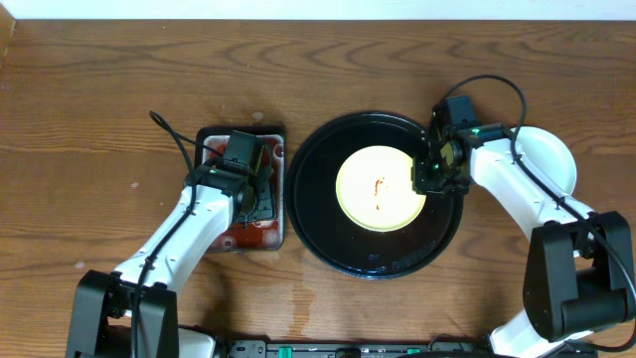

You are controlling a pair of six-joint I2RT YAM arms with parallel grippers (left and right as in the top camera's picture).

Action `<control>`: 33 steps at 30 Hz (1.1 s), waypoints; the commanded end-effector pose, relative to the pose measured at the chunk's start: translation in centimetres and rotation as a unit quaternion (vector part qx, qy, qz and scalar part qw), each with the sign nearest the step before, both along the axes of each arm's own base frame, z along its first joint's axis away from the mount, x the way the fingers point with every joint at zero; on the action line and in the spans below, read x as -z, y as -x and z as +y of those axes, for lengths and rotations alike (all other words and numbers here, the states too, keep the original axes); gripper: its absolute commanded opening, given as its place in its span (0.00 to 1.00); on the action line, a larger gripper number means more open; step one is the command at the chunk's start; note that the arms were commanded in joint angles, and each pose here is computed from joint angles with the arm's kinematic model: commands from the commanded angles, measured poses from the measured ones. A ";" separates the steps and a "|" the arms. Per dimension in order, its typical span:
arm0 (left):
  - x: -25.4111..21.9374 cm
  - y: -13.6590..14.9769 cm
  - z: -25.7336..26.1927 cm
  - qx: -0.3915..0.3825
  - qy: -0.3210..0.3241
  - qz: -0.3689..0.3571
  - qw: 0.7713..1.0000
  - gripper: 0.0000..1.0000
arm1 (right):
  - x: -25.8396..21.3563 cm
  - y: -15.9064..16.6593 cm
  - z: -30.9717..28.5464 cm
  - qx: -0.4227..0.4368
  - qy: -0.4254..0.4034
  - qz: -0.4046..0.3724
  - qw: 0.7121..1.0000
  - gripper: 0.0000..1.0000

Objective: Clean dirty plates on tray and stack at the side
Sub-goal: 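Slide the yellow plate to the tray center with the right gripper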

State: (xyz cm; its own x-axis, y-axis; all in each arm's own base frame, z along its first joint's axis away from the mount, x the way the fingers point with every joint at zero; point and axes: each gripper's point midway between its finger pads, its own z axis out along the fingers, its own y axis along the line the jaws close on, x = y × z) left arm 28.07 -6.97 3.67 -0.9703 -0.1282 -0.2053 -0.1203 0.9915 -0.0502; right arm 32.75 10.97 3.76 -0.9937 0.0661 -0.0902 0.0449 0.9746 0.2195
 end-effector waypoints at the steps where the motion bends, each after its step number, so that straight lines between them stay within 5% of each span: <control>1: 0.0 0.0 0.1 -0.004 0.000 0.000 1.000 0.67 | 0.0 -0.3 0.1 -0.008 0.005 -0.012 1.000 0.33; 4: 0.0 0.0 0.1 -0.005 0.000 0.000 1.000 0.67 | 0.1 -1.2 -1.2 0.000 0.043 -0.033 0.999 0.45; 17: 0.0 0.0 0.1 -0.004 0.000 -0.001 1.000 0.67 | 2.2 -1.9 -1.7 0.006 0.052 -0.073 0.996 0.45; 22: 0.0 0.0 0.1 -0.004 0.000 0.000 1.000 0.67 | 3.6 -1.5 -1.6 0.006 0.046 -0.081 0.996 0.30; 26: 0.0 0.0 0.1 -0.004 0.000 -0.001 1.000 0.67 | 4.0 -1.0 -1.3 0.007 0.034 -0.076 0.997 0.06; 33: -0.2 -0.8 -0.1 -0.004 0.005 -0.017 1.000 0.68 | 3.9 -0.6 0.0 -0.002 -0.005 -0.066 0.998 0.01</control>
